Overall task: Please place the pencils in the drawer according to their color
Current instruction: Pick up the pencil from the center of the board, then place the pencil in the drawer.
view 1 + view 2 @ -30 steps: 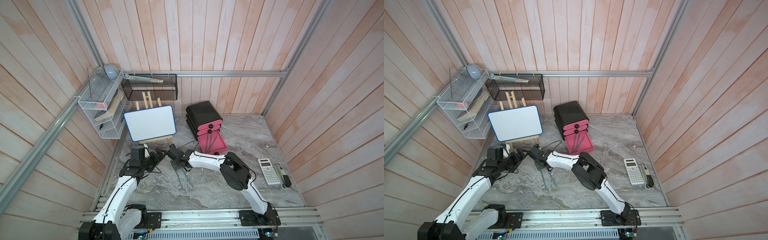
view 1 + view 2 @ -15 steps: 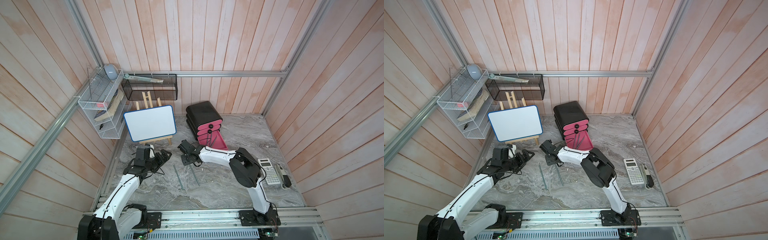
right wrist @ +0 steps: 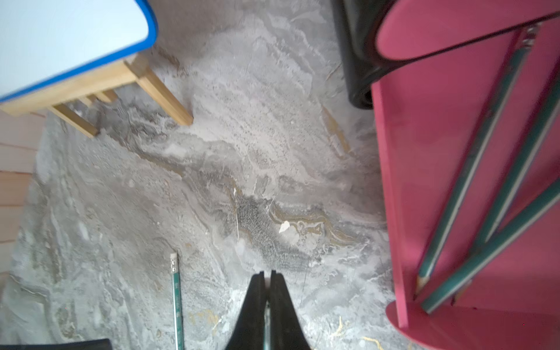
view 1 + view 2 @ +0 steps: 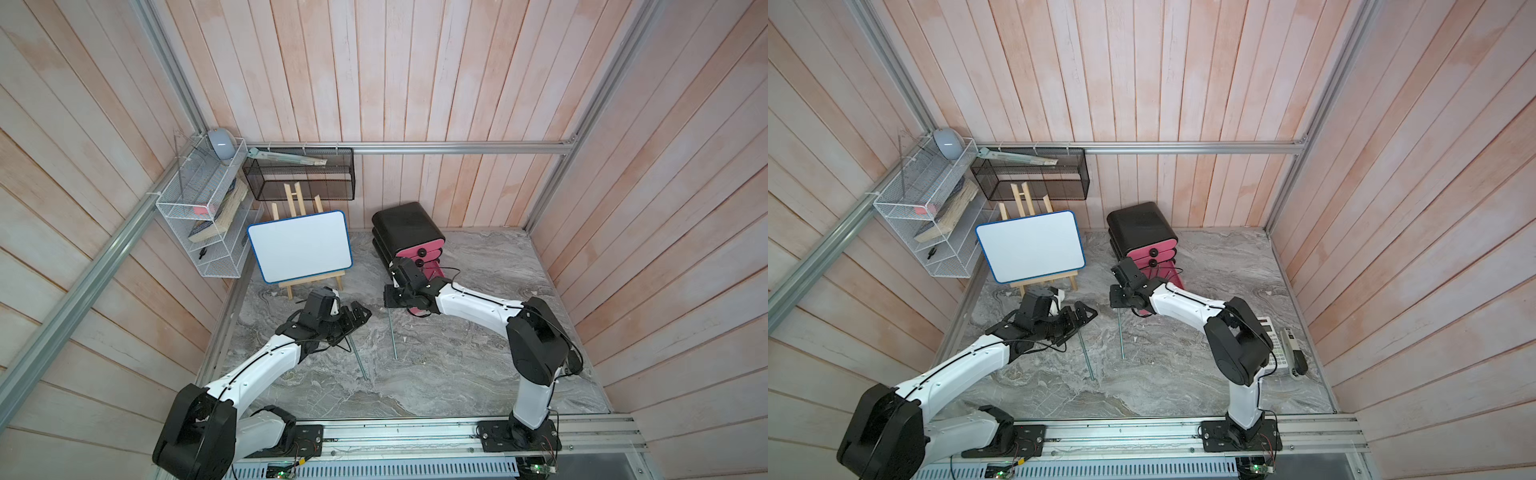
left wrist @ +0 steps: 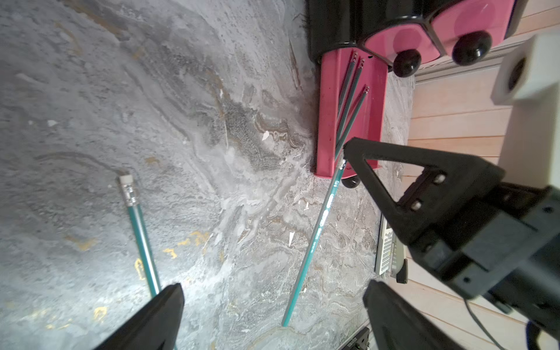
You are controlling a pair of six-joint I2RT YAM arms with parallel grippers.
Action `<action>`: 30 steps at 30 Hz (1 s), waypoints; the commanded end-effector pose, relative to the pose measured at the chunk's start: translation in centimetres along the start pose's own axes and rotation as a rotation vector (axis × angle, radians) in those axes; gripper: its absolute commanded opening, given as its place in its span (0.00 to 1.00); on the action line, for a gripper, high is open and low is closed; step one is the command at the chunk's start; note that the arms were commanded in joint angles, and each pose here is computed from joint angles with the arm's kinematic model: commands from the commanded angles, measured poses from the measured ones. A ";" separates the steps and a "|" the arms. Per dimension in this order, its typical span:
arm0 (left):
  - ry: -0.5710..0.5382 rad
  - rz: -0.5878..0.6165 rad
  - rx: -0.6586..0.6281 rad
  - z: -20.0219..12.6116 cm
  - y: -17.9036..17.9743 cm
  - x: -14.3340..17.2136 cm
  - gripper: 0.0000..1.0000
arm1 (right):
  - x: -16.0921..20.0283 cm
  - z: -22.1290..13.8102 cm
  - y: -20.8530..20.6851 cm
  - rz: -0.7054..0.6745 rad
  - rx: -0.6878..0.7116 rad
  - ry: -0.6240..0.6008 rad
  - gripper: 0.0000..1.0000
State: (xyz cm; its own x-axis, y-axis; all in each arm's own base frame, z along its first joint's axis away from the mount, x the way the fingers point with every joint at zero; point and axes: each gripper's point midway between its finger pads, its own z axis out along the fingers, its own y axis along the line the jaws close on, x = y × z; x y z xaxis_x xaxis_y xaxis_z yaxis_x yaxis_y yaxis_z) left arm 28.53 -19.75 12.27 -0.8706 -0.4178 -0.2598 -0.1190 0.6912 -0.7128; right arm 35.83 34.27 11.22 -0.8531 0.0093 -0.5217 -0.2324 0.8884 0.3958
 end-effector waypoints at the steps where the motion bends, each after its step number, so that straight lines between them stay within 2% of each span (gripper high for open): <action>1: -0.048 0.022 0.037 0.2 -2.3 -1.4 1.00 | -1.7 -1.2 -0.7 0.099 -0.061 -0.043 0.00; 18: -0.026 0.060 0.042 1.6 -4.6 -1.3 1.00 | -9.5 -3.9 -12.2 0.469 -0.086 -0.233 0.00; 21: -0.024 0.063 0.034 1.7 -4.5 -1.3 1.00 | -10.2 -3.8 -13.4 0.489 -0.081 -0.240 0.00; 26: -0.035 0.076 0.019 1.5 -4.3 -1.4 1.00 | -9.3 -3.8 -12.7 0.453 -0.094 -0.215 0.00; 27: -0.035 0.075 0.015 1.6 -4.2 -1.4 1.00 | -8.8 -3.7 -12.4 0.446 -0.096 -0.205 0.05; 30: -0.031 0.075 0.015 1.8 -4.3 -1.5 1.00 | -7.1 -3.6 -11.4 0.420 -0.108 -0.172 0.31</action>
State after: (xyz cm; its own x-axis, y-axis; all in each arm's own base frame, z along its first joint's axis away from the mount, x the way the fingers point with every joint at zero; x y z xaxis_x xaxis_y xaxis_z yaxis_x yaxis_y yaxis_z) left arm 30.45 -22.89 13.74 -0.8707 -0.3878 -0.3025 -0.0676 0.7036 -0.7074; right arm 44.55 21.19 13.14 -0.7684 0.4809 -0.4222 0.0980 0.7404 0.6650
